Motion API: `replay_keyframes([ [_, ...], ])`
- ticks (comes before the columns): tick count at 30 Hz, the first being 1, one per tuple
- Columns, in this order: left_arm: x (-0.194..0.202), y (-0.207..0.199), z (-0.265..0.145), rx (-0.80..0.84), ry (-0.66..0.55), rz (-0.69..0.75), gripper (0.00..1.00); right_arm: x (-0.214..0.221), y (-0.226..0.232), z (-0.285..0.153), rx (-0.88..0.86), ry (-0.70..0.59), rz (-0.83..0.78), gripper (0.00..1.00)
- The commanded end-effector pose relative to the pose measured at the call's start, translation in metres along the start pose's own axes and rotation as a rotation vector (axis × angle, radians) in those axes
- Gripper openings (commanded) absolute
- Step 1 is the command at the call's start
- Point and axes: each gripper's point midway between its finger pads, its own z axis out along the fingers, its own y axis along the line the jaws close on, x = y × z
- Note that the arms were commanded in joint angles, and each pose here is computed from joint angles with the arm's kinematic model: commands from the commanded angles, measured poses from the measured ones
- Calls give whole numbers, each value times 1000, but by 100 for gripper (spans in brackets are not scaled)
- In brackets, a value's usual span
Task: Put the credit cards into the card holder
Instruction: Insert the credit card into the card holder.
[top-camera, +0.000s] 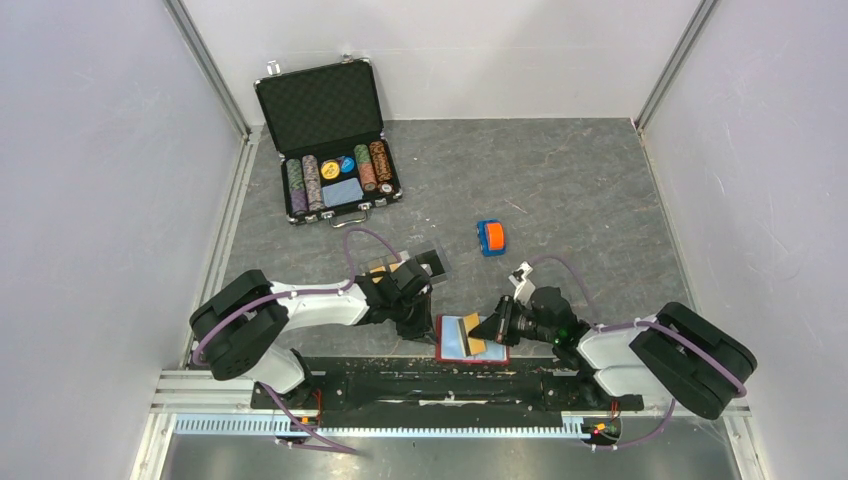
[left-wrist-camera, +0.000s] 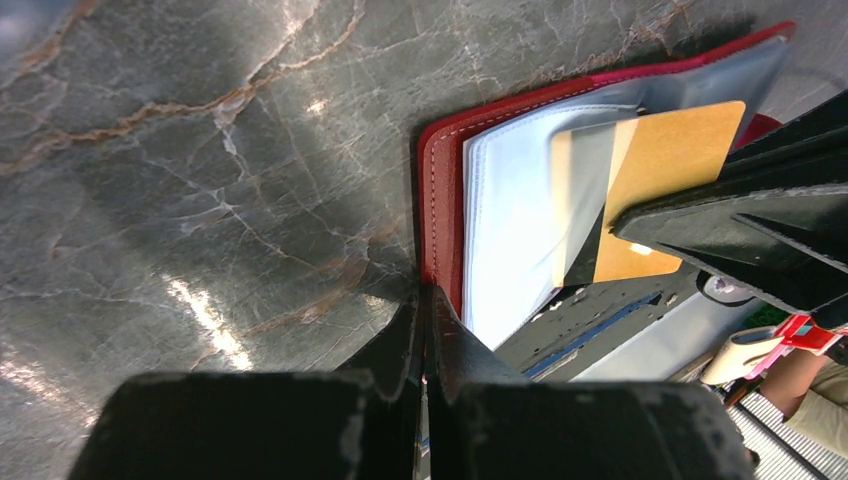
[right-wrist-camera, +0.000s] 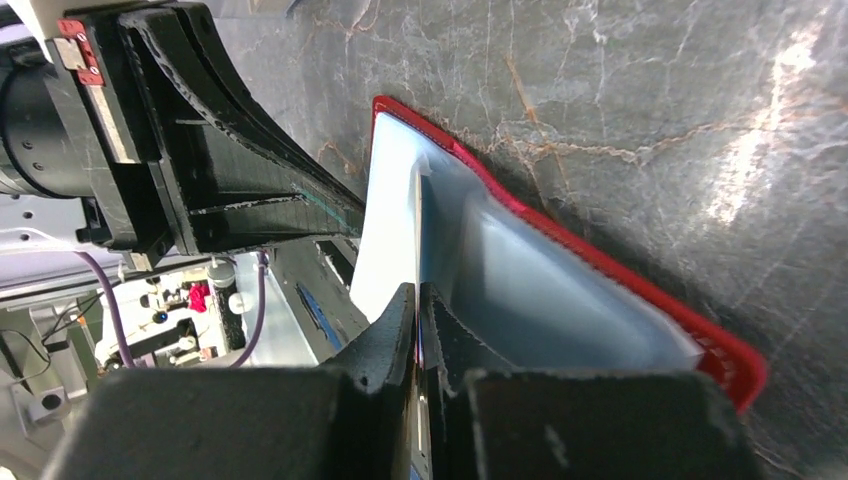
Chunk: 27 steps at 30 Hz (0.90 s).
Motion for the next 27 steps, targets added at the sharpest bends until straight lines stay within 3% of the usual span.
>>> replay_keyframes([
  [1,5,9,5,-54,8,-6,2,9,-1,0,-11,4,12,7],
  [7,7,10,3,-54,0,-21,2,7,-1,2,-12,-18,-2,0],
  [17,9,16,-3,-56,-27,-52,2,-5,-1,2,7,-77,-28,0],
  [27,5,15,-3,-59,-40,-60,2,-8,32,15,-132,-35,-34,0],
])
